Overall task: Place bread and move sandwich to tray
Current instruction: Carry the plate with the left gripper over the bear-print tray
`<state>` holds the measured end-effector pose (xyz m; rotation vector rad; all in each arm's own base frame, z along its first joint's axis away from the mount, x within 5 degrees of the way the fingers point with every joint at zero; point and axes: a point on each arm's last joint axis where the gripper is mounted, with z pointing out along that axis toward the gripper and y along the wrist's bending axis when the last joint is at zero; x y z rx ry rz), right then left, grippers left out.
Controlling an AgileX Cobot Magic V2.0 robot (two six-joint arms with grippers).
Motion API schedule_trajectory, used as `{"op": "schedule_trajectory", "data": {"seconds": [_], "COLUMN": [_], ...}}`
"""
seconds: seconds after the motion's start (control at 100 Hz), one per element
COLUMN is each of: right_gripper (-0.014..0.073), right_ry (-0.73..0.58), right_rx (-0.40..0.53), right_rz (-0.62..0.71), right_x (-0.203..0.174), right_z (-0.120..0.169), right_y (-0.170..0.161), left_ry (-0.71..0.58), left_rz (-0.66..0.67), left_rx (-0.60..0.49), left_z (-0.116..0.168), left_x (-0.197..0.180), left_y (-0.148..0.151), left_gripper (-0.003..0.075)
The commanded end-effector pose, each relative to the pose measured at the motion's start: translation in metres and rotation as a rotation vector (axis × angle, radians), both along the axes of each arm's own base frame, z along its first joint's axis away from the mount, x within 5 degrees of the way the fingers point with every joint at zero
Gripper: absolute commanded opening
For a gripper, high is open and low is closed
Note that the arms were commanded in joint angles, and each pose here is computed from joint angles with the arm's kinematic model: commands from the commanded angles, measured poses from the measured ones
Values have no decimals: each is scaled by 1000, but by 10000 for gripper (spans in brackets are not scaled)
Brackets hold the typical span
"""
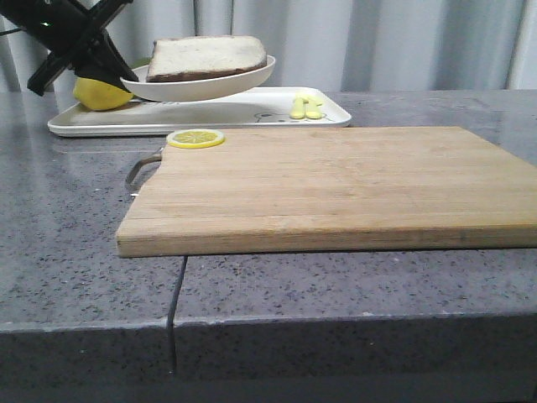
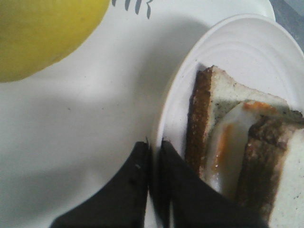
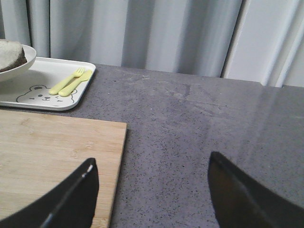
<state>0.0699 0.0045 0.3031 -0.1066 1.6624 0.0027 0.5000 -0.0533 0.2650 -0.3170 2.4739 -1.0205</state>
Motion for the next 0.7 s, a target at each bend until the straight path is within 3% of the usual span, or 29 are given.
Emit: {"op": "schedule_trajectory", "data": {"seconds": [0.0,0.69], "right_gripper": [498,498], "right_ry": [-96,-88], "right_rx": [0,-1], "right_rz": [-8,-8], "right_x": [0,0], "right_z": [15,14], "right_y": [-1,-1], "left_ry": [-126,-96], "left_rz": [44,104], "left_rx": [-86,-58], "left_z": [50,26], "left_x": [-5,7], "left_y": [-5,-1], "left_gripper": [-20,-20]}}
